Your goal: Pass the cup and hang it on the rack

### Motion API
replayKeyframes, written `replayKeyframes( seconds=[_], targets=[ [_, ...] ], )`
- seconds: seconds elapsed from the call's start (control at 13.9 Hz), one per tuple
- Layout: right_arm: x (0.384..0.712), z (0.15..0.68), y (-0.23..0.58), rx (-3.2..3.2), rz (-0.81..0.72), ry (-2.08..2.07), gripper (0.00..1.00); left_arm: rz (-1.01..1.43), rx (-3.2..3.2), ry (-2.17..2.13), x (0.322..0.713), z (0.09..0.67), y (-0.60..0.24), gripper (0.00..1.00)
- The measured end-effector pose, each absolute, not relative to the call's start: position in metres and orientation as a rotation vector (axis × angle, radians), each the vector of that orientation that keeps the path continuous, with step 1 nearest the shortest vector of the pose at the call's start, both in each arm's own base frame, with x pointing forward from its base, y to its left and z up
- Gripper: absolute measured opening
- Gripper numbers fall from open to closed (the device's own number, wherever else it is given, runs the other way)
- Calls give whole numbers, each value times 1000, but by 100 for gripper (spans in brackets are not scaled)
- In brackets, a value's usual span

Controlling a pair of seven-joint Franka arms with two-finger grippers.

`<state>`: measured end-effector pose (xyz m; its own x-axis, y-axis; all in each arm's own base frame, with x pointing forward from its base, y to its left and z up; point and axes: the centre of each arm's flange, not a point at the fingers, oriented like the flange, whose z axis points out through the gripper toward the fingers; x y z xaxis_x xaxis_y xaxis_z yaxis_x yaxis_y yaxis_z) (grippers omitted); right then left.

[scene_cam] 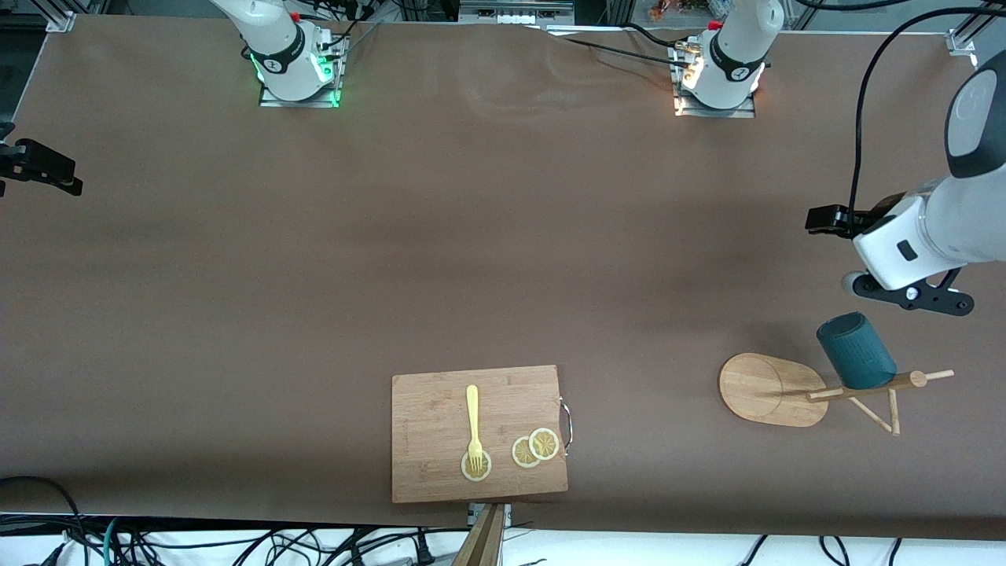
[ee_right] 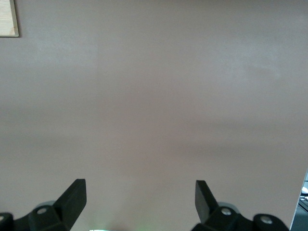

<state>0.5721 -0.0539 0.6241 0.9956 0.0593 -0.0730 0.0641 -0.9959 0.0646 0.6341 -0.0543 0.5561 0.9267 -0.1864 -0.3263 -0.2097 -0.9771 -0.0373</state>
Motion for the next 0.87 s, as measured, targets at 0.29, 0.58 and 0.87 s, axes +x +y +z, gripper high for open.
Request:
replayKeyframes(
  seconds=[0.29, 0.58, 0.87],
  targets=[
    [573, 622, -54, 3071, -113, 96, 100, 141, -3068, 312, 611, 563, -55, 100],
    [574, 620, -54, 3072, -117, 97, 100, -53, -3110, 242, 556, 571, -36, 100],
    [575, 620, -54, 3072, -119, 97, 100, -49, -3110, 217, 544, 567, -28, 100]
  ],
)
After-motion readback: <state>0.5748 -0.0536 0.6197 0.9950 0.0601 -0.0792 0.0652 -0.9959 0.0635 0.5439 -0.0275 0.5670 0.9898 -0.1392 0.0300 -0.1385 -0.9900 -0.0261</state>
